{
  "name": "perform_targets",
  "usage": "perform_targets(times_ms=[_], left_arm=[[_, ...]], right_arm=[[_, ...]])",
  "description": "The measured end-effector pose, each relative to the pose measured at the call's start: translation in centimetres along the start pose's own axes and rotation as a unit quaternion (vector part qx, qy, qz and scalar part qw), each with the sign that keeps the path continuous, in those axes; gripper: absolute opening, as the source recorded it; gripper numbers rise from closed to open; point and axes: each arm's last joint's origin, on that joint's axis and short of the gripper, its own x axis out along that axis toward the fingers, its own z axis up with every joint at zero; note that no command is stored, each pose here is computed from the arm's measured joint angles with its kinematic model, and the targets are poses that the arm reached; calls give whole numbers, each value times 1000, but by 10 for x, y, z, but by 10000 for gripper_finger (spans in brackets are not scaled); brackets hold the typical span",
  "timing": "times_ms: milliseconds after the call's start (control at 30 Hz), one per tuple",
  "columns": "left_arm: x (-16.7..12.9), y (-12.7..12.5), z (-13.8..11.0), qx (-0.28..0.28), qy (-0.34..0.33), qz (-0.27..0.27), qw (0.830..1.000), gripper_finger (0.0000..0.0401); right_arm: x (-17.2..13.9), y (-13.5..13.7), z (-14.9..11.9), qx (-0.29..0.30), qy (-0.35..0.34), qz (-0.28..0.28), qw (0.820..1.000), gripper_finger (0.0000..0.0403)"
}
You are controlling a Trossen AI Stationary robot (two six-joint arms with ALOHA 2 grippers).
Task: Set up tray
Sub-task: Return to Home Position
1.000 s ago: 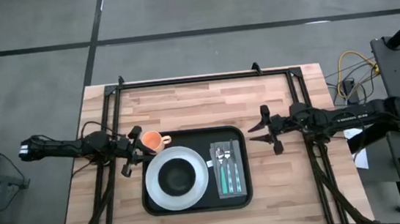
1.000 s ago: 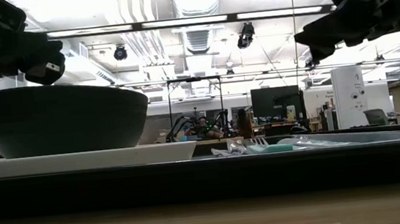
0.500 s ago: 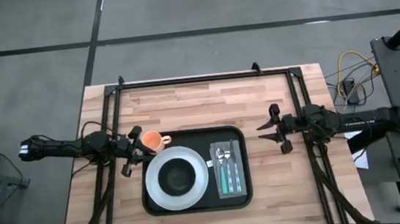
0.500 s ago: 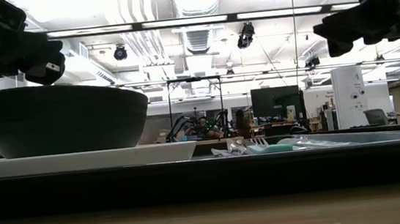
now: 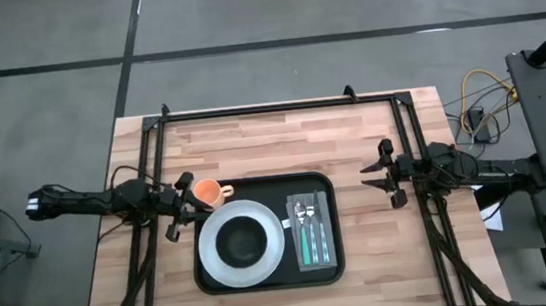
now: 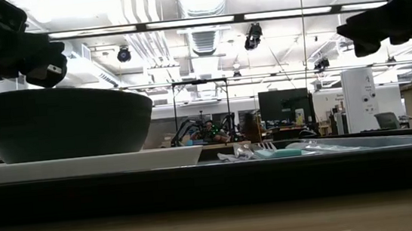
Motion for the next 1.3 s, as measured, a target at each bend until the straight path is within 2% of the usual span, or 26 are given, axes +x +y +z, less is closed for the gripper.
perform_targets(times_ms=[300,567,733,900,1067,1300], left_arm=[[0,0,-1,-1,4,0,1000,75],[2,0,-2,-2,14,1,1000,75],[2,1,-3,-2,16,1,1000,75],[3,1,-3,-3,18,1,1000,75],[2,1,-3,-3,18,1,1000,75],[2,1,-3,-3,18,1,1000,75]], right_arm=[[-2,0,-4,-4,16,-5,1000,118],[-1,-4,-7,-38,29,-78,996,120],[0,-5,-9,-62,38,-78,994,126],[1,-5,-10,-58,47,-77,994,130],[2,-5,-11,-18,48,-79,996,126],[2,-5,-11,-10,47,-79,996,116]])
